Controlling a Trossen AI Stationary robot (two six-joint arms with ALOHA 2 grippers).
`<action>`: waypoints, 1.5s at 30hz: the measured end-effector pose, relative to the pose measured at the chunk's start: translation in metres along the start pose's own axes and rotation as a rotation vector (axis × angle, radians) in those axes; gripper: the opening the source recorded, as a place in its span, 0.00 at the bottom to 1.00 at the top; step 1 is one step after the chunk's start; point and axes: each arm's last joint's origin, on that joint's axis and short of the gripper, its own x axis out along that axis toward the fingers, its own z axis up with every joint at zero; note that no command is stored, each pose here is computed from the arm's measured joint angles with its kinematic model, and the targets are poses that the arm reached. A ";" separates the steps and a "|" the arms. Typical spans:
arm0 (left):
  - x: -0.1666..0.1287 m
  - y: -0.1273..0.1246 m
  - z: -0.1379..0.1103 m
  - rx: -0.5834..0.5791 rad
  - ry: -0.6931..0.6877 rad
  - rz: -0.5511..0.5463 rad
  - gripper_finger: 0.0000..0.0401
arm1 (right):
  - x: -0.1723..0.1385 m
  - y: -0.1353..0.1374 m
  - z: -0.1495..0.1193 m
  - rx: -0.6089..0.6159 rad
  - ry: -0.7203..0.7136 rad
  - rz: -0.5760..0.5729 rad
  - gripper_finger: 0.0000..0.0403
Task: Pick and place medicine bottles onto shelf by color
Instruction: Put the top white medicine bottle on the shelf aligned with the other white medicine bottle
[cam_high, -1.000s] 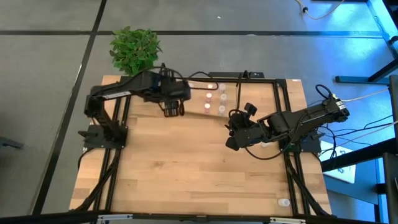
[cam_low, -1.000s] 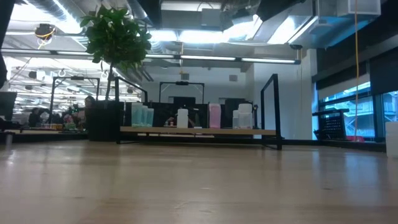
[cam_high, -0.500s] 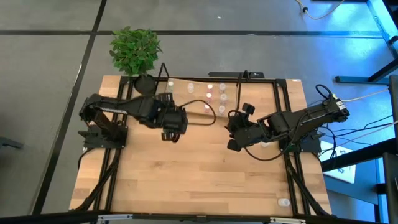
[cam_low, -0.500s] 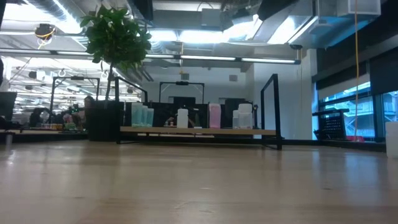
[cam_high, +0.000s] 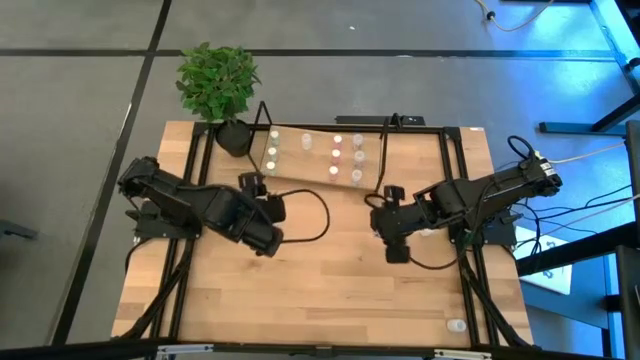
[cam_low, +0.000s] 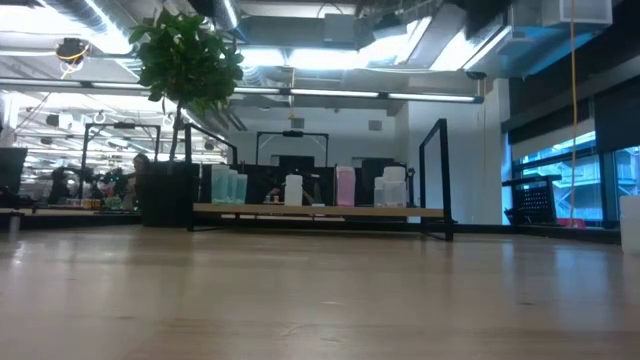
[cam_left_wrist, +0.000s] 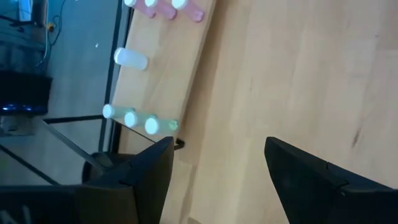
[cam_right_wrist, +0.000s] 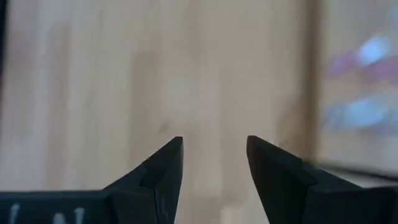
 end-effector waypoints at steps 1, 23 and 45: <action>-0.002 -0.001 -0.003 -0.009 -0.005 -0.002 0.61 | 0.000 0.001 -0.004 0.000 0.047 0.025 0.45; -0.003 -0.022 -0.024 -0.057 -0.058 0.052 0.61 | -0.003 -0.018 -0.029 0.351 0.386 -0.006 0.50; -0.003 -0.022 -0.024 -0.056 -0.058 0.053 0.61 | 0.001 -0.027 -0.120 0.415 0.398 -0.162 0.66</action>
